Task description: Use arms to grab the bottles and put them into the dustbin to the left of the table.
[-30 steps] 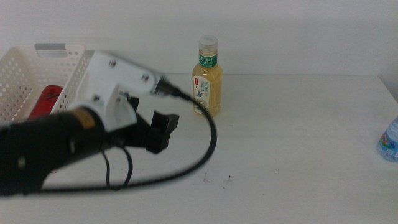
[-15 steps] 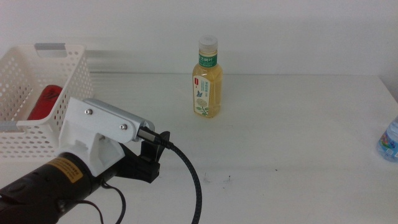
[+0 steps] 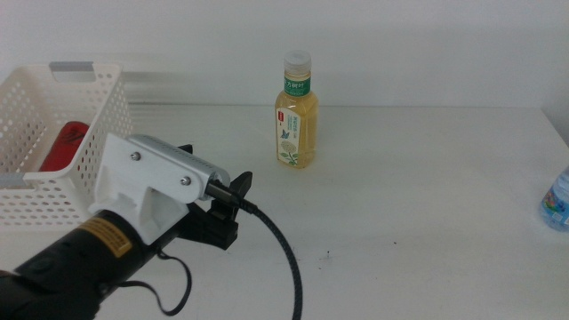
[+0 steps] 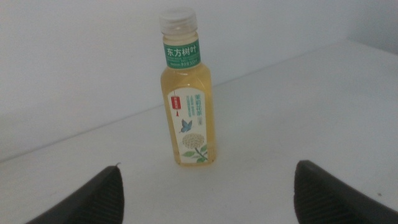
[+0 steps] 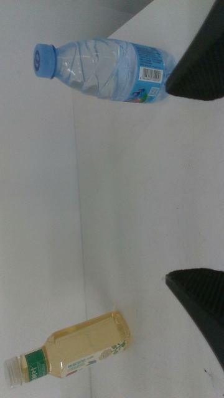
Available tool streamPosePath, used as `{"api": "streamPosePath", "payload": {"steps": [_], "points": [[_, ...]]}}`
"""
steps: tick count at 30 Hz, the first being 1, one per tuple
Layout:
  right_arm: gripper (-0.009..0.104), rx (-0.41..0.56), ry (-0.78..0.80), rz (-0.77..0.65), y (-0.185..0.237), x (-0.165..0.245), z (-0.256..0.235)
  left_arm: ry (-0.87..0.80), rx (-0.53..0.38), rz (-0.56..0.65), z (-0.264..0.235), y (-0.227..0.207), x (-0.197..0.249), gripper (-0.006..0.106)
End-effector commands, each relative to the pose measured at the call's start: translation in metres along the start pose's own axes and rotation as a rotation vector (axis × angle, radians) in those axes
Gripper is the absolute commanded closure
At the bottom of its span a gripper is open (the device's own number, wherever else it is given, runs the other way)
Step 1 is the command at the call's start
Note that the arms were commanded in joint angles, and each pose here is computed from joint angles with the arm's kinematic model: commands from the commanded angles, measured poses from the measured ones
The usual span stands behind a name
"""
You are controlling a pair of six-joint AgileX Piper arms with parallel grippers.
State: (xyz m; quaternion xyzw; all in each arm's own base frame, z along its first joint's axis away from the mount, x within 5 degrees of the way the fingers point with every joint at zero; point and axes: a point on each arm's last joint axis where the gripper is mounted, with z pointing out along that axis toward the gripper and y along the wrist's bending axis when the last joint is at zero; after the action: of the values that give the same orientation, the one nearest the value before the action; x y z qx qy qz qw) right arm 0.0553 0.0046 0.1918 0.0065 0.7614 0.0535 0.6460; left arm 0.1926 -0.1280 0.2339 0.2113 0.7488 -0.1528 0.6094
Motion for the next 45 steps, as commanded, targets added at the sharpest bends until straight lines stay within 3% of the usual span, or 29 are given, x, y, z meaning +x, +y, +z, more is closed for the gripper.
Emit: {"api": "streamPosePath", "payload": {"steps": [1, 17, 31, 45], "points": [[0.008, 0.002, -0.009, -0.013, 0.0, 0.0, 0.0, -0.037, -0.009, -0.018, 0.006, 0.001, 0.002, 0.007], [0.008, 0.002, -0.009, -0.013, 0.0, 0.0, 0.0, -0.064, 0.105, -0.072, 0.071, 0.02, 0.026, 0.007], [0.008, 0.002, -0.009, -0.013, 0.0, 0.0, 0.0, -0.048, 0.102, -0.13, 0.158, 0.026, 0.041, 0.007], [0.008, 0.002, -0.009, -0.013, 0.0, 0.0, 0.0, -0.008, 0.082, -0.166, 0.2, 0.035, 0.059, 0.007]]}}
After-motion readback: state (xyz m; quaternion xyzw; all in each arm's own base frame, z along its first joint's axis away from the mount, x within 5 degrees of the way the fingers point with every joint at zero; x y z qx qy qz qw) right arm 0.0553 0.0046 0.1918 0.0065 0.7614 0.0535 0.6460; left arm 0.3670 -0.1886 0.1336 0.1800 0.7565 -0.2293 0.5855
